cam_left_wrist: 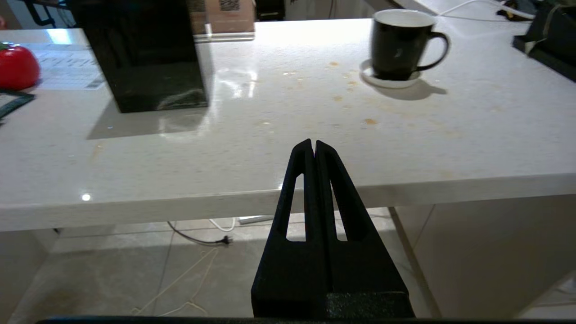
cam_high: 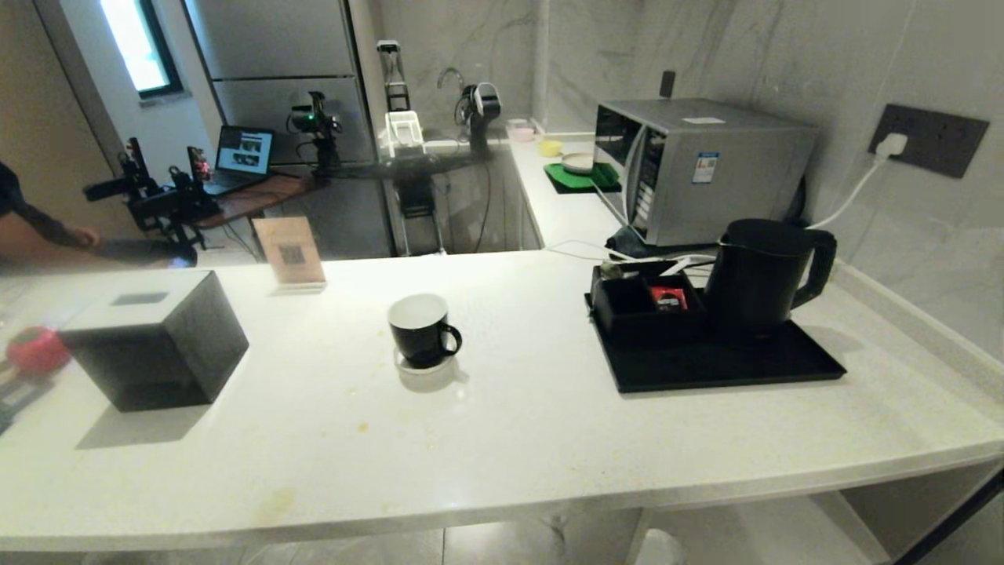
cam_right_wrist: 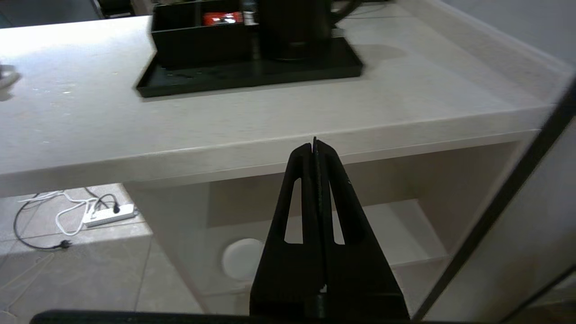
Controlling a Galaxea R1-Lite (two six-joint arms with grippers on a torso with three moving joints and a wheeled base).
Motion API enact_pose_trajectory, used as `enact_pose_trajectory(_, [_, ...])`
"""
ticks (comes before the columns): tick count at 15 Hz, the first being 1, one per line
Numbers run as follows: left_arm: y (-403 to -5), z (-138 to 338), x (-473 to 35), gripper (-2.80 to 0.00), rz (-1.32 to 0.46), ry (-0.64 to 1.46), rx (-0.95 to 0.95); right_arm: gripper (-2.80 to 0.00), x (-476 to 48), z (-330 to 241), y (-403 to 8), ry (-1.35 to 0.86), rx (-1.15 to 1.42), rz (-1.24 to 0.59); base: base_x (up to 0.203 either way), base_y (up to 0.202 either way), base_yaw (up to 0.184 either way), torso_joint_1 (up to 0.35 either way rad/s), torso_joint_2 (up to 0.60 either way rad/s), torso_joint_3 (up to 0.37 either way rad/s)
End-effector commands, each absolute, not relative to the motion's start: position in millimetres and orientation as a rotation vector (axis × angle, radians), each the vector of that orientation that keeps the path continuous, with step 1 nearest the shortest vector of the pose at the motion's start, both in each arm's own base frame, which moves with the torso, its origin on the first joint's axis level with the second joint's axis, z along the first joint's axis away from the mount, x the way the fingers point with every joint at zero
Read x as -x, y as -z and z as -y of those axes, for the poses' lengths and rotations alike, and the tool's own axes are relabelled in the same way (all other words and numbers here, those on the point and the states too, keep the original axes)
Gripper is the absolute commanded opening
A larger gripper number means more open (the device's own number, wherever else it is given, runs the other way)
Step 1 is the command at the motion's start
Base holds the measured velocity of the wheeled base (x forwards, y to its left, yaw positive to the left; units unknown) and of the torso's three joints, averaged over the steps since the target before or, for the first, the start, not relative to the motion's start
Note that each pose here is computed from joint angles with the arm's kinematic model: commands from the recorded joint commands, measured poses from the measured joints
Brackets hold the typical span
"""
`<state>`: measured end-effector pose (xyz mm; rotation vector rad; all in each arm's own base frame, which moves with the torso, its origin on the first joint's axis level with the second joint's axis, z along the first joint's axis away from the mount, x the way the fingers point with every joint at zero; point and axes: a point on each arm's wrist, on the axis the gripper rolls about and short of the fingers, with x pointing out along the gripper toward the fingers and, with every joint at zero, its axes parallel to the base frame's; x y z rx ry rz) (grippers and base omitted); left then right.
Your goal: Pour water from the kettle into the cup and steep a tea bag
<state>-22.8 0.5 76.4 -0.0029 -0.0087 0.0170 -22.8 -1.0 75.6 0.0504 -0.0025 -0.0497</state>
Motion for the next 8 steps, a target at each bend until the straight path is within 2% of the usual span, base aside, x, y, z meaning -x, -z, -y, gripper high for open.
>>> enact_pose_trajectory(1, [-76.4,-0.5,22.8,-2.80,0.009,-0.018,0.003,-2.80,22.7,1.0,-75.7,0.049,-0.051,0.001,0.000,-0.195,0.000,-0.002,0.00,0.007])
enact_pose_trajectory(5, [-76.4,-0.5,22.8,-2.80,0.009,-0.018,0.003,-2.80,22.7,1.1,-75.7,0.051,-0.051,0.001,0.000,-0.183,0.000,0.001,0.00,0.003])
enact_pose_trajectory(8, [-76.4,-0.5,22.8,-2.80,0.009,-0.018,0.003,-2.80,22.7,1.1,-75.7,0.051,-0.051,0.001,0.000,-0.055,0.001,0.002,0.00,0.003])
